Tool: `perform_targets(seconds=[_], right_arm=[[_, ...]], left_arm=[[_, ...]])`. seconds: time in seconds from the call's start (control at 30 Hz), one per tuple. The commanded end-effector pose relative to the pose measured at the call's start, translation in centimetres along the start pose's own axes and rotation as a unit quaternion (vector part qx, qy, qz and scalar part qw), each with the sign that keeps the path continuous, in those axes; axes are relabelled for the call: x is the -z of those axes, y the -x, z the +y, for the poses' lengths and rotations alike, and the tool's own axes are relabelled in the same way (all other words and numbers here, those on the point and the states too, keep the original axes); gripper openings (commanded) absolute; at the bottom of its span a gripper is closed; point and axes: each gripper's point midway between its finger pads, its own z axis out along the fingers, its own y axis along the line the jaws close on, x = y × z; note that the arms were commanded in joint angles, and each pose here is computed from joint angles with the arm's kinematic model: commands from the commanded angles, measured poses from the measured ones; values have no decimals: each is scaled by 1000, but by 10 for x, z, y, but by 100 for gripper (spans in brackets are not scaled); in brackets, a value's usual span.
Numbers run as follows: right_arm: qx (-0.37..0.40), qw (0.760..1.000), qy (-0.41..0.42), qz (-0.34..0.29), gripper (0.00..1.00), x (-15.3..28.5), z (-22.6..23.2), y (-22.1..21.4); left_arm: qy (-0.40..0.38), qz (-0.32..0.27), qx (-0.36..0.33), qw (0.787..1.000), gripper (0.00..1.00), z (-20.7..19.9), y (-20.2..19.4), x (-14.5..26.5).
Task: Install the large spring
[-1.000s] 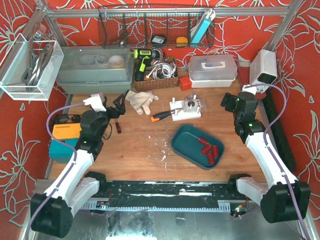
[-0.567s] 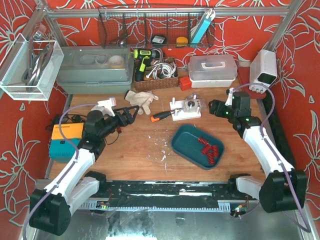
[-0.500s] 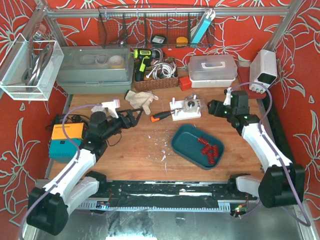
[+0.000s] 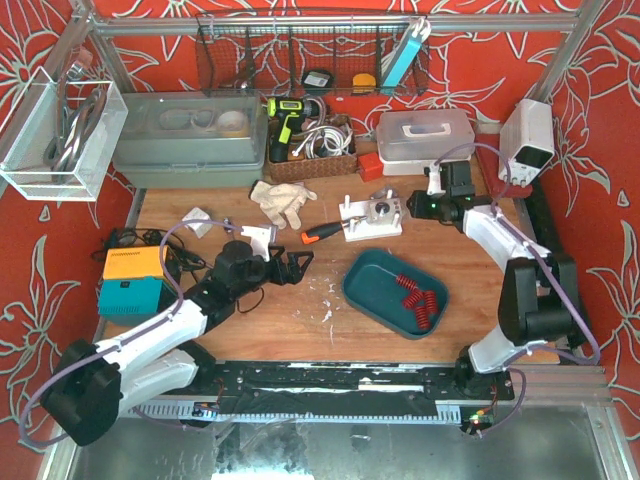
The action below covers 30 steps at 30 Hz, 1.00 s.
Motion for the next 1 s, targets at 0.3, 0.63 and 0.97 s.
perform_targets(seconds=[0.3,0.63,0.97], right_arm=[[52,994,50,85,45,-51,16,-3],[54,989,72,115,41,-75,18,-11],[53,991,66,100,0,-76,18,-5]], left_arm=[[68,-7,-56,996,100,29,-13,-7],[63,9,-55,996,100,28,-18,-14],[66,9,-57,996,100,29,-18,-14]])
